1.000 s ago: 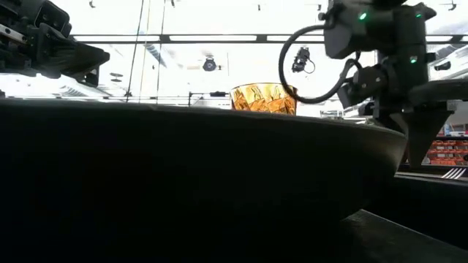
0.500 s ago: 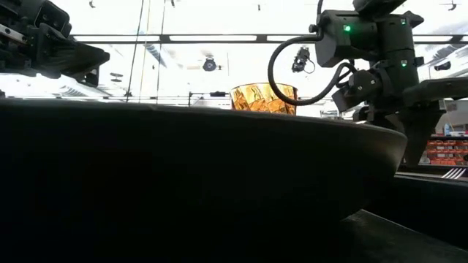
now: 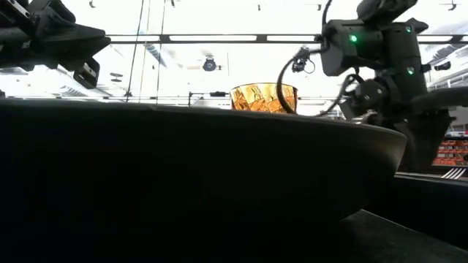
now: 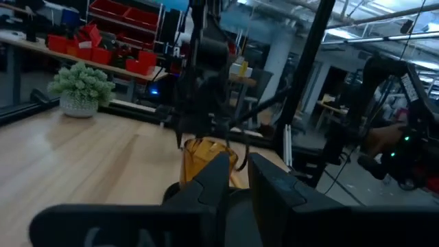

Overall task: Pick and place plate/cup/fork/spoon on tray
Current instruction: Put the orange fork on the black serving tray

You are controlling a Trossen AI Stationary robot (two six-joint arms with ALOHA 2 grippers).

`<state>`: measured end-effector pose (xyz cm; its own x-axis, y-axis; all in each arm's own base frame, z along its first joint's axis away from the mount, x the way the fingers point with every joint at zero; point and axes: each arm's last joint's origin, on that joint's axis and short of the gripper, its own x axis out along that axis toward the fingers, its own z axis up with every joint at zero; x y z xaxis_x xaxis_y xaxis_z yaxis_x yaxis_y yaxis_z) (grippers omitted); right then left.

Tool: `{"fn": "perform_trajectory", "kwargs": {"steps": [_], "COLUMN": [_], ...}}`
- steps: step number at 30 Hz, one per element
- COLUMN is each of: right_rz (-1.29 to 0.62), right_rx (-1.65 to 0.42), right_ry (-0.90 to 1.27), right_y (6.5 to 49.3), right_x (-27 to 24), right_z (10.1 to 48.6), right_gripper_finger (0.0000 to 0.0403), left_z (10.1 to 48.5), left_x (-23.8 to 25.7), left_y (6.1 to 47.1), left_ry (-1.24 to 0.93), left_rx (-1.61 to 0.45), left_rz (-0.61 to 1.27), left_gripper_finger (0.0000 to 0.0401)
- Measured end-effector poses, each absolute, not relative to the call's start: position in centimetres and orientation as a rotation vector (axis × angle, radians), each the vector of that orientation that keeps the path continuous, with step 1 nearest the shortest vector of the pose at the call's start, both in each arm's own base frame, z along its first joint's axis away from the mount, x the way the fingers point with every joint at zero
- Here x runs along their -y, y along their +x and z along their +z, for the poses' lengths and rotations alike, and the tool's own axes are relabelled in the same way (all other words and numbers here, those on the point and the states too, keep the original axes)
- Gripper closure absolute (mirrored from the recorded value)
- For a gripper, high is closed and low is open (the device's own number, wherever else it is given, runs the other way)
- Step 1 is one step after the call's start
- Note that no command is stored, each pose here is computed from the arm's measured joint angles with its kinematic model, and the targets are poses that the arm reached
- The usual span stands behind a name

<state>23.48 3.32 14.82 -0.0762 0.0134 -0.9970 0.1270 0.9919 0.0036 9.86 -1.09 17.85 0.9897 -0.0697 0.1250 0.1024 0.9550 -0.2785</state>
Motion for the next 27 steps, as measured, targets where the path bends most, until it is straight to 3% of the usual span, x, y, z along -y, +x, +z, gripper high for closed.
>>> {"fn": "perform_trajectory", "kwargs": {"steps": [12,27], "right_rz": [-0.09,-0.068], "right_rx": [-1.643,-1.64], "right_ry": [0.099,0.06], "right_y": [22.4,22.5], "right_x": [-3.6,-3.6], "right_z": [13.3,13.3], "right_gripper_finger": [0.0257,0.0389], "left_z": [17.9,18.0], "left_x": [1.1,1.0], "left_y": [9.9,9.8], "left_ry": [-0.289,-0.292], "left_rx": [0.117,0.134], "left_rz": [-0.088,-0.065], "left_gripper_finger": [0.0337,0.0337]}}
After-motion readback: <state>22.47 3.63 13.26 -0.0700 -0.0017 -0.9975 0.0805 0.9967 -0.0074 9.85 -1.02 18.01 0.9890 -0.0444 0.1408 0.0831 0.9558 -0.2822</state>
